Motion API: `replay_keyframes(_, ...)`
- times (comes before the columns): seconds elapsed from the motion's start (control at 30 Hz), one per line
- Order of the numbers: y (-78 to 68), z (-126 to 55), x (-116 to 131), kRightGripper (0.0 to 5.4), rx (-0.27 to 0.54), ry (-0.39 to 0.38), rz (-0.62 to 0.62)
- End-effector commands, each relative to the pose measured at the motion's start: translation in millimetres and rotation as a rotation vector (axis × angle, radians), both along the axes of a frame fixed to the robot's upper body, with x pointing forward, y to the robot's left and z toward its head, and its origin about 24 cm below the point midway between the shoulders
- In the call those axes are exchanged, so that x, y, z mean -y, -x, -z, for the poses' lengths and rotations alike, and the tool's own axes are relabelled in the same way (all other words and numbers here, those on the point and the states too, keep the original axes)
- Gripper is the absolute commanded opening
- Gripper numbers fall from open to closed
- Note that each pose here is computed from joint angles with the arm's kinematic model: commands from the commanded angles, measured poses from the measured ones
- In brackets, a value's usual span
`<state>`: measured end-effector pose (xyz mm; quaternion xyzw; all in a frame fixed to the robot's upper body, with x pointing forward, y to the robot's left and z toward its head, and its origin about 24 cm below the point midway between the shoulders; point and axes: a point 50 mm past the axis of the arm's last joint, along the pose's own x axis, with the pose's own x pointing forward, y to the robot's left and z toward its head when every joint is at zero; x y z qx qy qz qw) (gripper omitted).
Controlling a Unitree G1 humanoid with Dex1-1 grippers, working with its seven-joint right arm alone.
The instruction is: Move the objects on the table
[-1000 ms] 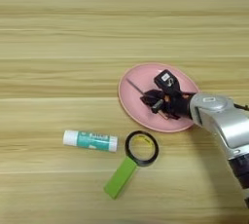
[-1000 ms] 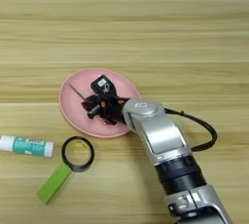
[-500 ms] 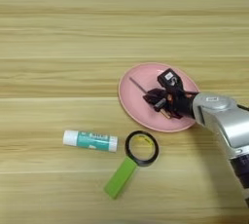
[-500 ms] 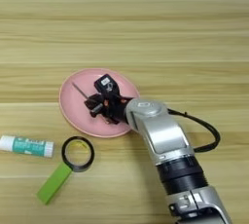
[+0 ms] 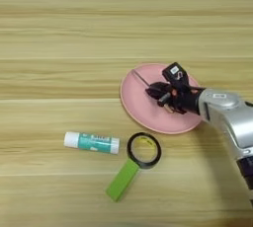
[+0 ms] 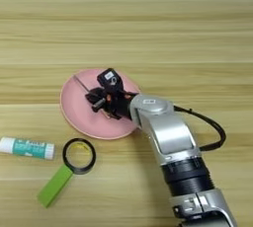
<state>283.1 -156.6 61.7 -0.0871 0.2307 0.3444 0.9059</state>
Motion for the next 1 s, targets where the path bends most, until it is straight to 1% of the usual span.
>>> replay_keyframes(0.03,-13.0,-39.9,-2.4,0.80,0.166,-0.010,-0.016)
replay_keyframes(0.4,-9.2,-50.5,-9.2,0.80,0.193,-0.034,-0.041)
replay_keyframes(1.0,-5.1,-57.9,-23.4,0.80,0.205,-0.062,-0.092)
